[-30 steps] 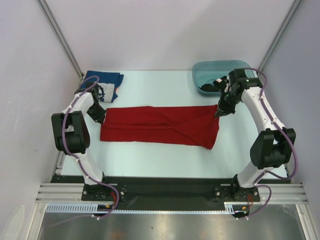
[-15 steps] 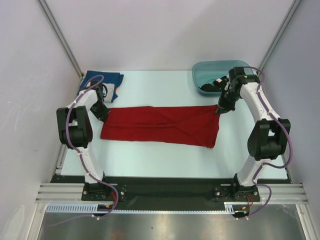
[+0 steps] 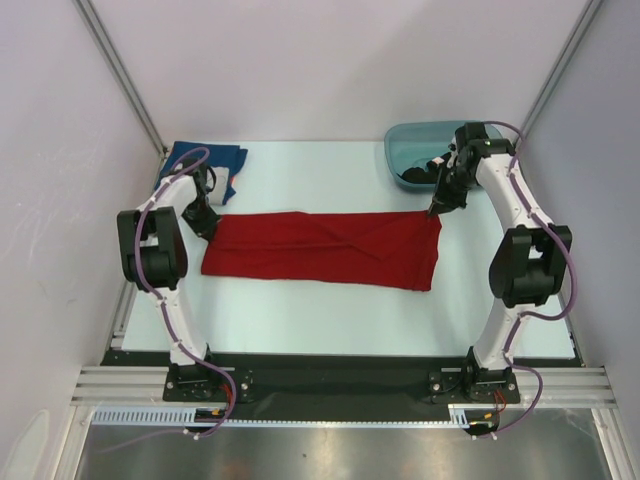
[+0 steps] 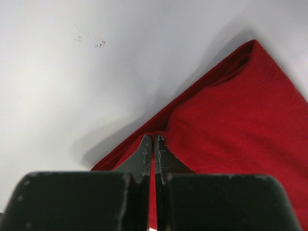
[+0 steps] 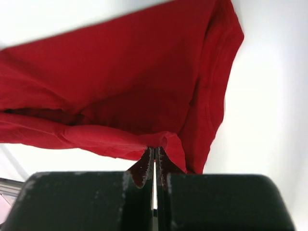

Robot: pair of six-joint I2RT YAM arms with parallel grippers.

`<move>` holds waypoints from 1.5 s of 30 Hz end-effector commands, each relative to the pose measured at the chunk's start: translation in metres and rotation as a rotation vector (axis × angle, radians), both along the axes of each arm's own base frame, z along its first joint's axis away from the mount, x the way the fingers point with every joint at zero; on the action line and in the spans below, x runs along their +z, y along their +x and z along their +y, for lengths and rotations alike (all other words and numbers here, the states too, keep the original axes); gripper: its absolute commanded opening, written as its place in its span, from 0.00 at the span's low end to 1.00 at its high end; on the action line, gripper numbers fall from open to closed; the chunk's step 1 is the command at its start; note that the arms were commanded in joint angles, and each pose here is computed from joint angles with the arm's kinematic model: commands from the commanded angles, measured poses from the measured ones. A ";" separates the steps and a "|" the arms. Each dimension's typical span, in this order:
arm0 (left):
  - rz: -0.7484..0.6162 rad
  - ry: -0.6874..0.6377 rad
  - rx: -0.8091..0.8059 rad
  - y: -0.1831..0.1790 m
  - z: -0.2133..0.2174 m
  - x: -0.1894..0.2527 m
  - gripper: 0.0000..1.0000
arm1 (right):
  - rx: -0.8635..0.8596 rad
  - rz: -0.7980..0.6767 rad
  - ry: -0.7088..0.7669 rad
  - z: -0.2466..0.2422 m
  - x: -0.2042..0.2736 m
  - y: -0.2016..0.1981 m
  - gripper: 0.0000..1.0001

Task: Fold and stack the t-shirts
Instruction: Fold the tshirt

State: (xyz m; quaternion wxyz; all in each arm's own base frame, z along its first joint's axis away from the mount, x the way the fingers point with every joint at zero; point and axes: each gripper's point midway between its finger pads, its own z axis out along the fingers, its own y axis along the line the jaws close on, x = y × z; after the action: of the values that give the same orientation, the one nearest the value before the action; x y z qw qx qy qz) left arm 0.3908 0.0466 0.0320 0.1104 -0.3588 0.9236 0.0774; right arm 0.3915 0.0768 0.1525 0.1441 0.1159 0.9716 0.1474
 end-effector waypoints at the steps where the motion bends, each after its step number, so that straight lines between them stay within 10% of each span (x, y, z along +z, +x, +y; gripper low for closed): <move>1: -0.036 0.019 -0.023 0.016 0.001 0.007 0.00 | -0.014 -0.065 -0.003 -0.003 0.011 0.022 0.00; 26: -0.030 -0.014 0.019 0.019 -0.003 0.001 0.04 | 0.024 -0.027 -0.015 0.008 -0.025 0.078 0.00; 33: -0.059 0.031 0.063 0.007 0.007 0.020 0.53 | 0.035 -0.015 -0.022 0.009 -0.034 0.083 0.00; 45: -0.275 -0.020 0.033 -0.024 -0.008 0.087 0.68 | 0.039 -0.009 0.046 0.027 -0.050 0.102 0.08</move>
State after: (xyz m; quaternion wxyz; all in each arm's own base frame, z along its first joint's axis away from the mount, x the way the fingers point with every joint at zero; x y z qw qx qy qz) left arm 0.3661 0.0429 0.0950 0.1866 -0.3811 0.9042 0.0490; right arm 0.4791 0.0919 0.0997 0.1303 0.1068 0.9739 0.1523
